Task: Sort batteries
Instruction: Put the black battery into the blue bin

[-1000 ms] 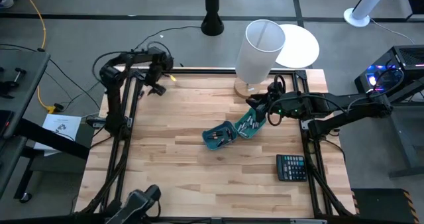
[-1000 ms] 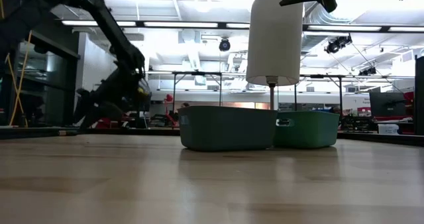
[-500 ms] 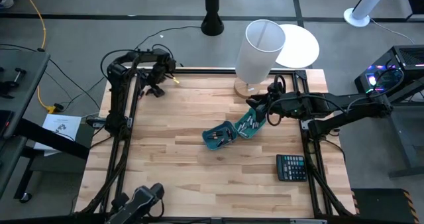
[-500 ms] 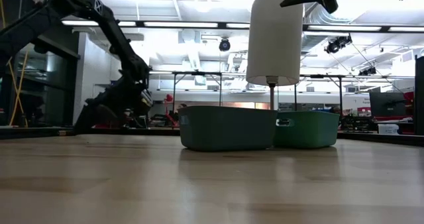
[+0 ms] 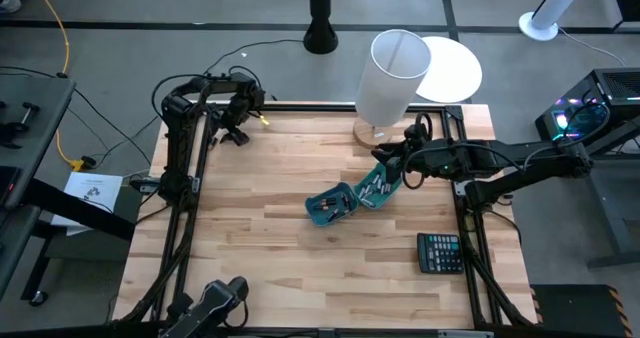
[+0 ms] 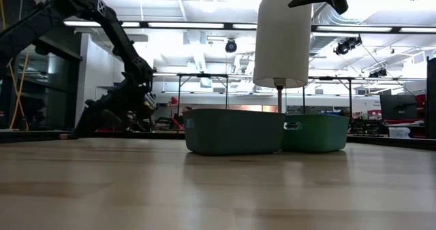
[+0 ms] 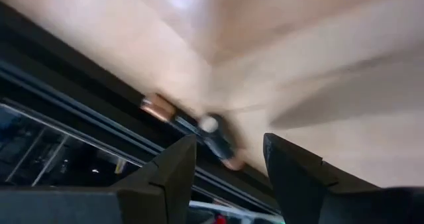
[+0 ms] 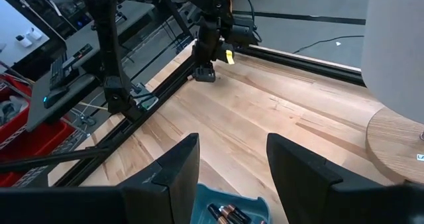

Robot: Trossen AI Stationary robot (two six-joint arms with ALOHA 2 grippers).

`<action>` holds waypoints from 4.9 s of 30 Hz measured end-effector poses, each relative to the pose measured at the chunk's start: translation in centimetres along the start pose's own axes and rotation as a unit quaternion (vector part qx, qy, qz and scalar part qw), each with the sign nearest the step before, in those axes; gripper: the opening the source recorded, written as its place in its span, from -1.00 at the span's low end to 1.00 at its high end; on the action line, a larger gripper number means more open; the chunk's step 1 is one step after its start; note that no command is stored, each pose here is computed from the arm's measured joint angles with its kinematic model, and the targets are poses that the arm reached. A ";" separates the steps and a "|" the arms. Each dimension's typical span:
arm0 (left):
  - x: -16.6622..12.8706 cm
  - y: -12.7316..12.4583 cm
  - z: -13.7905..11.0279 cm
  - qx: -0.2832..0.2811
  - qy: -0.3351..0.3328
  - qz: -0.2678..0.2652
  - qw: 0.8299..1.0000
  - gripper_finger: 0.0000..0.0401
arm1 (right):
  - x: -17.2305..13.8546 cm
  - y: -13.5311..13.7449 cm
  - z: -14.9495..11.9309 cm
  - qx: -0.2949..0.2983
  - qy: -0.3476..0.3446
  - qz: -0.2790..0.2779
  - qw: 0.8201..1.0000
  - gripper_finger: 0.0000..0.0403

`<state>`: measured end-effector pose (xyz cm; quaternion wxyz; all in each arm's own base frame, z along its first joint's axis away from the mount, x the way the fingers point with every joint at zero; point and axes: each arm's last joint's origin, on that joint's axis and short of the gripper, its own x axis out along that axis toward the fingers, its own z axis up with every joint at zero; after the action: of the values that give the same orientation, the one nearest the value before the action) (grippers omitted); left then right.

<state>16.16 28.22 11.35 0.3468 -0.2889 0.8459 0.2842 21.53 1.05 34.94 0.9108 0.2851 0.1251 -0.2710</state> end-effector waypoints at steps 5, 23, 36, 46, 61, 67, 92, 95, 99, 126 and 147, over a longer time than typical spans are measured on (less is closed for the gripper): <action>0.1 -1.0 -0.4 0.014 0.020 -0.053 0.998 -0.16 | 0.0 0.0 0.0 0.000 0.000 0.000 1.000 -0.15; -0.5 -1.7 -3.2 -0.033 -0.015 -0.050 0.998 -0.16 | 1.7 0.8 -1.5 -0.011 0.042 0.002 0.999 -0.15; -0.3 -2.2 -10.3 -0.235 -0.232 -0.133 0.934 -0.16 | 2.7 1.1 -2.1 -0.034 0.059 0.006 0.998 -0.15; 1.9 -3.5 -11.2 -0.371 -0.235 -0.075 0.895 -0.16 | 2.7 1.0 -2.0 -0.039 0.066 0.013 0.997 -0.15; 5.0 -5.0 -11.5 -0.456 -0.272 -0.140 0.836 -0.16 | 2.7 1.1 -2.0 -0.055 0.072 0.021 0.996 -0.15; 4.7 -4.8 -11.0 -0.475 -0.303 -0.137 0.815 -0.25 | 2.7 1.1 -2.0 -0.054 0.074 0.022 0.996 -0.15; -2.8 -22.4 -15.1 -0.123 -0.580 -0.411 0.692 -0.85 | 0.1 2.3 0.7 -0.048 -0.037 0.107 0.992 -0.15; -5.2 -25.1 -17.4 -0.062 -0.615 -0.420 0.664 -0.85 | -0.3 2.2 1.2 -0.043 -0.059 0.104 0.992 -0.15; -8.3 -28.3 -19.5 0.056 -0.654 -0.380 0.652 -0.85 | -0.2 2.0 1.4 -0.037 -0.072 0.086 0.993 -0.15; -5.2 -7.9 -13.8 -0.211 -0.403 -0.100 0.885 0.08 | -0.2 1.9 1.3 -0.045 -0.067 0.082 0.993 -0.15; -2.9 -2.0 -3.5 -0.108 -0.070 0.114 0.985 -0.82 | 0.5 1.1 1.8 -0.078 -0.049 0.092 0.992 -0.15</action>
<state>17.80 25.32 15.06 0.3374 -0.2055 0.8109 0.4316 22.70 0.48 36.67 0.9562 0.2101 0.0743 -0.1896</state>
